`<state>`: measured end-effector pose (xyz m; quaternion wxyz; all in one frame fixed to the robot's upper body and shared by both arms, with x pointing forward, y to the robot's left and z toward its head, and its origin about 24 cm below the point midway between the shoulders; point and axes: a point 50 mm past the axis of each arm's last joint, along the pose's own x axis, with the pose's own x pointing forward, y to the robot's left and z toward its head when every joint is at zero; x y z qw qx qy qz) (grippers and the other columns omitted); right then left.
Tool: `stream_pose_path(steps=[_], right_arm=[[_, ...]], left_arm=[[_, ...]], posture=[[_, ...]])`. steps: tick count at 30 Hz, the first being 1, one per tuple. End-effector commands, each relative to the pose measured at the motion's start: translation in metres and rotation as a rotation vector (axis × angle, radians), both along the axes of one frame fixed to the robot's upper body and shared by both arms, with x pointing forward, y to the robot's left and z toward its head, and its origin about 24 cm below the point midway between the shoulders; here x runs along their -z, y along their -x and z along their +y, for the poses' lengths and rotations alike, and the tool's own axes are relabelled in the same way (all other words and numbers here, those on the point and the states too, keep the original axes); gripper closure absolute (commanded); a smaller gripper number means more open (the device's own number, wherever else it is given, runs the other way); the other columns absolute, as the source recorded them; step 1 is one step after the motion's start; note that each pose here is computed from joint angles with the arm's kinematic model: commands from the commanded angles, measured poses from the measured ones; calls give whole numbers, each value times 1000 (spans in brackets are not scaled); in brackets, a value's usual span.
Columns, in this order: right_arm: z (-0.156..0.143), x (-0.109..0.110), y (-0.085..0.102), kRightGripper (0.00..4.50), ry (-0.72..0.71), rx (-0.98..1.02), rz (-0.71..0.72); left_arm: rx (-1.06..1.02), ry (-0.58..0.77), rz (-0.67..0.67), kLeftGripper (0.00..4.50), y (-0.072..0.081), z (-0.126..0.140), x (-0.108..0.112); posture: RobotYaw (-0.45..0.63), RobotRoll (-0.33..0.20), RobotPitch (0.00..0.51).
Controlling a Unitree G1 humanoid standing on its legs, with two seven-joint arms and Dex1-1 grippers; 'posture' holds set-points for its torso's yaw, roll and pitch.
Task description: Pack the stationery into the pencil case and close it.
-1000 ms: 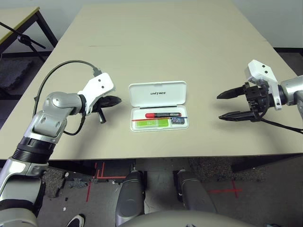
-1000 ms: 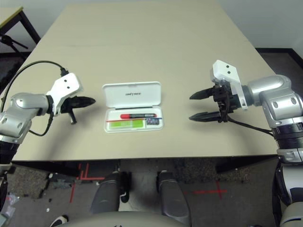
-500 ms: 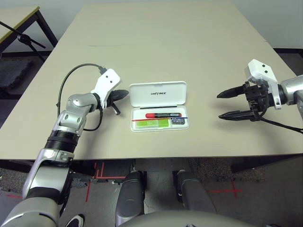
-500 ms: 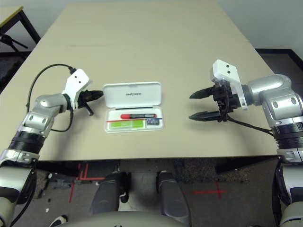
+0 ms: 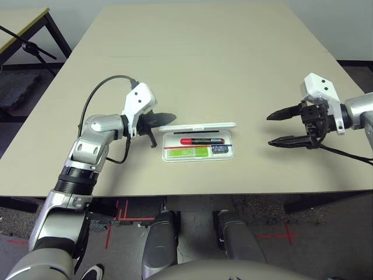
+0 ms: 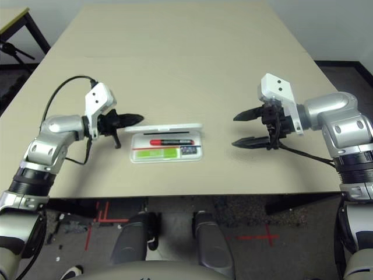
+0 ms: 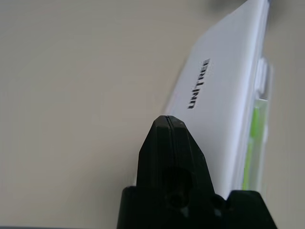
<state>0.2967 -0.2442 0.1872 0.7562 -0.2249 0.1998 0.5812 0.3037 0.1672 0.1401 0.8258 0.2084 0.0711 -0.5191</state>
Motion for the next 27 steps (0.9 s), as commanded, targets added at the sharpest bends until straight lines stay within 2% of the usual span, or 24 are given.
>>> stream_pose_path(steps=[1,11,19,24,26,27], right_arm=[[4,2,-1,0,13,-16,-2],[6,6,-1,0,22,-23,2],[8,10,-1,0,25,-28,5],[9,10,-2,0,25,-29,-1],[9,10,-4,0,17,-15,-18],[10,10,-5,0,8,-10,-28]], left_arm=[[40,-49,47,4461,8,-6,13],[40,-159,76,4461,9,-12,41],[62,-304,94,4461,12,-5,62],[82,-280,104,4461,15,-8,62],[58,-230,89,4461,12,-9,56],[42,-192,82,4298,10,-10,52]], posture=[[-15,0,122],[-20,0,125],[-23,0,126],[-21,0,127],[-21,0,127],[-21,0,127]])
